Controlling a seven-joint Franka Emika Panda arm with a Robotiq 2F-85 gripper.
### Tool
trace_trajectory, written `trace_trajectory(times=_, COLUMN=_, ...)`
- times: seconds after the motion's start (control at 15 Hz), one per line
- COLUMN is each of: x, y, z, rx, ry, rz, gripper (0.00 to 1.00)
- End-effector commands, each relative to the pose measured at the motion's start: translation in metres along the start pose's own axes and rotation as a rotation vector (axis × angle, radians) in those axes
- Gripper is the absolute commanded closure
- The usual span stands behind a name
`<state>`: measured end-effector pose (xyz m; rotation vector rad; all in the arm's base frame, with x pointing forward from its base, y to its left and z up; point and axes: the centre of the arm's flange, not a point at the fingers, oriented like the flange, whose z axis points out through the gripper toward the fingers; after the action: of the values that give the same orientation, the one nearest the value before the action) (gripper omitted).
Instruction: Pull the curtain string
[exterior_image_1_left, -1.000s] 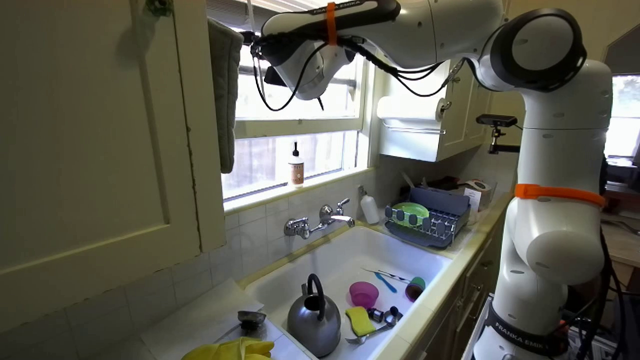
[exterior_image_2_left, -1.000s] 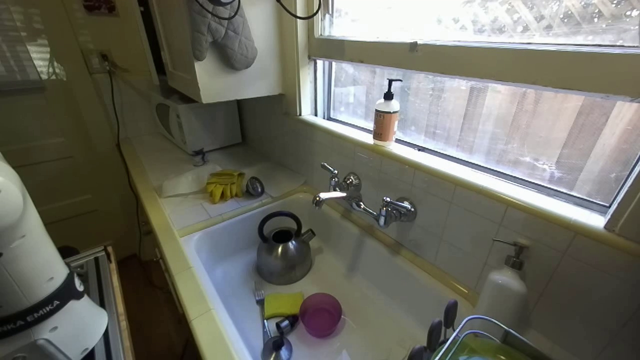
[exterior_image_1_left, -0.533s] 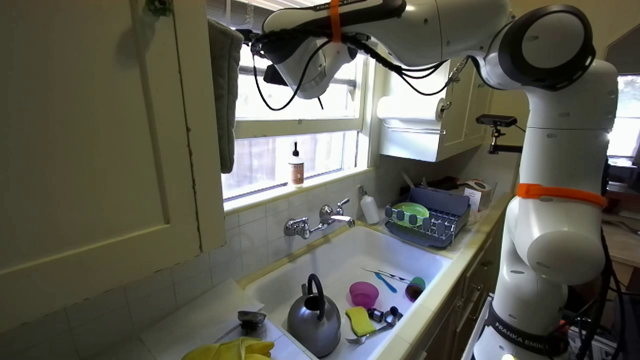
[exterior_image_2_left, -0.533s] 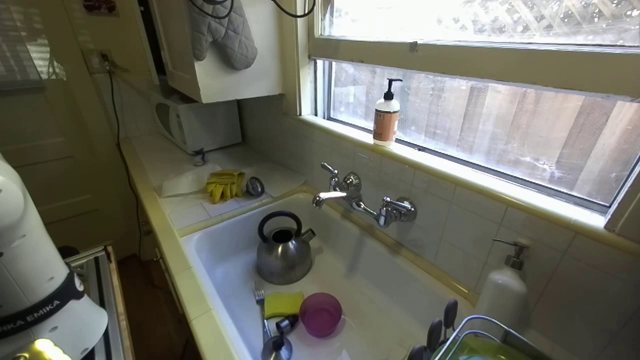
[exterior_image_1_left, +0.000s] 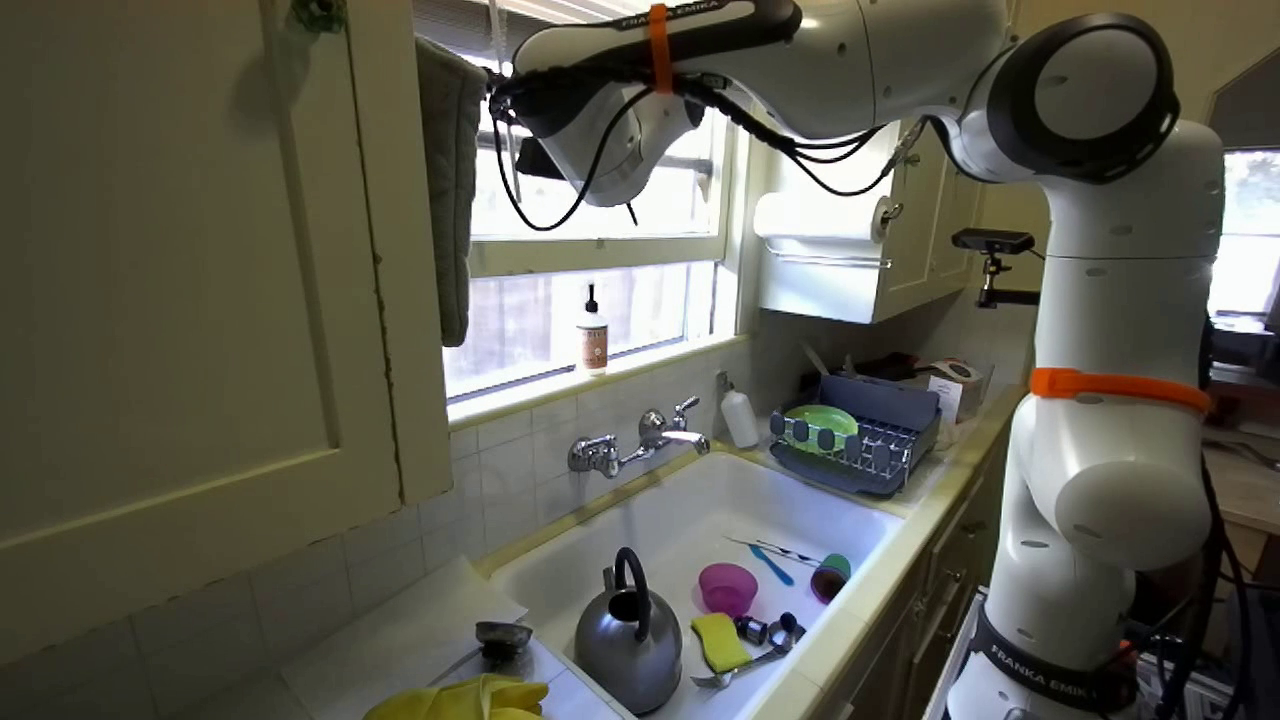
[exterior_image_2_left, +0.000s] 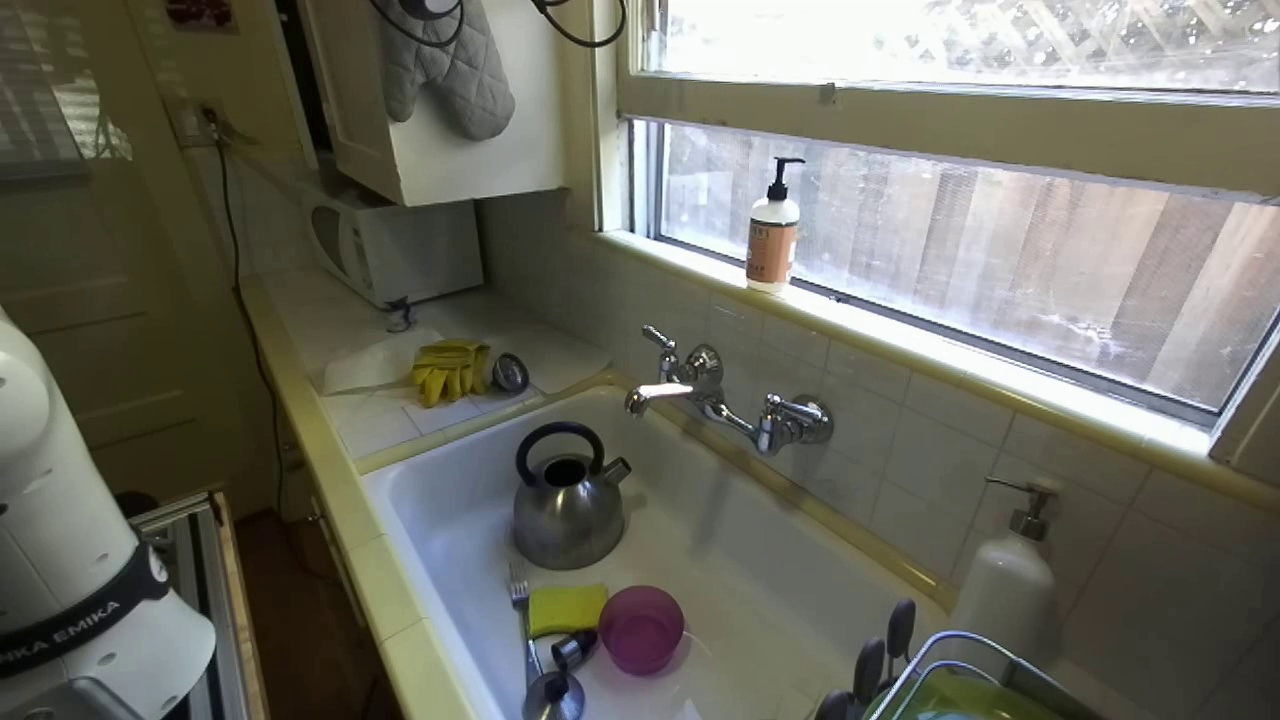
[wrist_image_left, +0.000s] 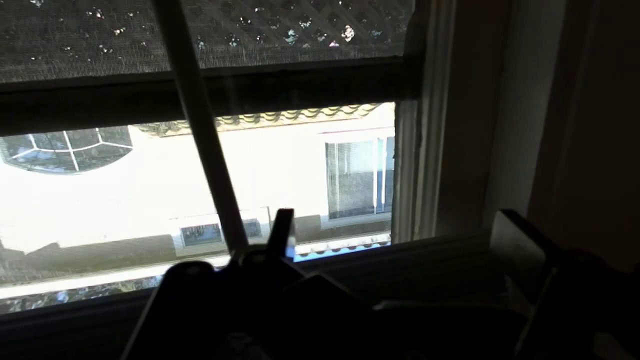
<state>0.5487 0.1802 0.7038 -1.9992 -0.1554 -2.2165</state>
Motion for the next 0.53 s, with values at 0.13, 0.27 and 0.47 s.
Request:
trace_trajectory(times=0.13, x=-0.0023, y=-0.0017, z=0.0033, rx=-0.067, ry=0.058, rz=0.015, gripper=0.0)
trace_trajectory(times=0.27, x=-0.0032, y=0.0002, z=-0.001, rx=-0.075, ry=0.058, rz=0.012, gripper=0.0)
trace_trajectory(times=0.47, x=-0.0049, y=0.001, z=0.003, rx=-0.088, ry=0.067, rz=0.022, gripper=0.0)
